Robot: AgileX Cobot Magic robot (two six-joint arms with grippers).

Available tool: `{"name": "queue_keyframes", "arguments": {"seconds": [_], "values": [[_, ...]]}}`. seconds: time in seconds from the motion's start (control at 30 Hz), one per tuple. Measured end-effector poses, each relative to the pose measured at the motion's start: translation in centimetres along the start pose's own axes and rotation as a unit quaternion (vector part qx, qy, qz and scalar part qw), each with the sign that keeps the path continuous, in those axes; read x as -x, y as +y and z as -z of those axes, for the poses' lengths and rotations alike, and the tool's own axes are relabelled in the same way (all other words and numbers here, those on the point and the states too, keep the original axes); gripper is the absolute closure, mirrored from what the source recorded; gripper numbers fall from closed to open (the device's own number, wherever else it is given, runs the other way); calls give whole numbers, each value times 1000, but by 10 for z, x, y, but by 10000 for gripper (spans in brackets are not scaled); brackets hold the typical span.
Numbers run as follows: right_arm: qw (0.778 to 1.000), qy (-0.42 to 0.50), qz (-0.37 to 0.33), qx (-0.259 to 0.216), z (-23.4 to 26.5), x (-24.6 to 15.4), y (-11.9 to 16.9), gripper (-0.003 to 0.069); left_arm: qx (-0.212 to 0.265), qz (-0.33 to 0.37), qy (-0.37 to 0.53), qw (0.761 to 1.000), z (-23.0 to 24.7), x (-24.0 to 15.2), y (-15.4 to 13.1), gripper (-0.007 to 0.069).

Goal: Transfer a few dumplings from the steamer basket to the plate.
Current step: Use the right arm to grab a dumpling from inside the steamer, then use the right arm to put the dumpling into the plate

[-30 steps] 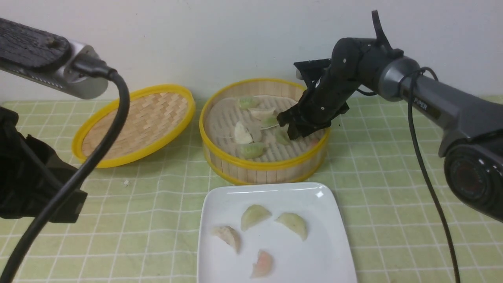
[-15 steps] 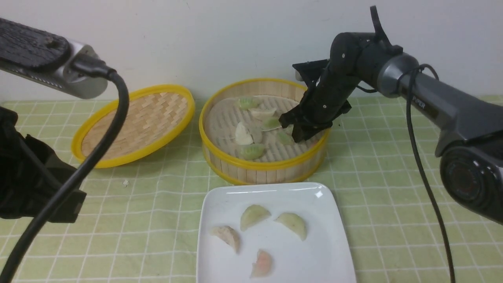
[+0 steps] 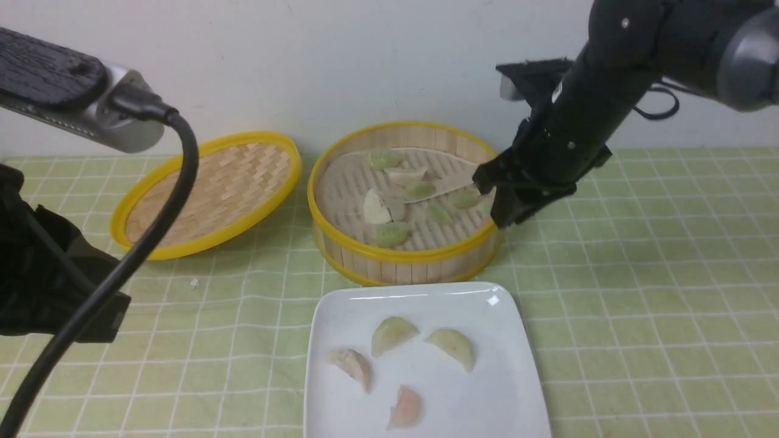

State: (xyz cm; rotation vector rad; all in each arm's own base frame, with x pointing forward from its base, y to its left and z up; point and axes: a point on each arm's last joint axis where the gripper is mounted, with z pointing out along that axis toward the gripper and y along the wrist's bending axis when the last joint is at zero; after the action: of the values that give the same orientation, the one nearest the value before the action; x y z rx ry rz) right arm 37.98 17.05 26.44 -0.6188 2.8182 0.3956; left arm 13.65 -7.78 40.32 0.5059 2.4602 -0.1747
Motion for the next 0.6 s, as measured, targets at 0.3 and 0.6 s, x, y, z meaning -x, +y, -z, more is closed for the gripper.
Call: {"name": "queue_keyframes", "arguments": {"seconds": [0.3,0.6], "values": [[997,61,30,27,-52,-52,30,527,1,0,0,1000,0,0,0,631],[999,28,21,15,-54,-45,29,244,1,0,0,1000,0,0,0,631]]}}
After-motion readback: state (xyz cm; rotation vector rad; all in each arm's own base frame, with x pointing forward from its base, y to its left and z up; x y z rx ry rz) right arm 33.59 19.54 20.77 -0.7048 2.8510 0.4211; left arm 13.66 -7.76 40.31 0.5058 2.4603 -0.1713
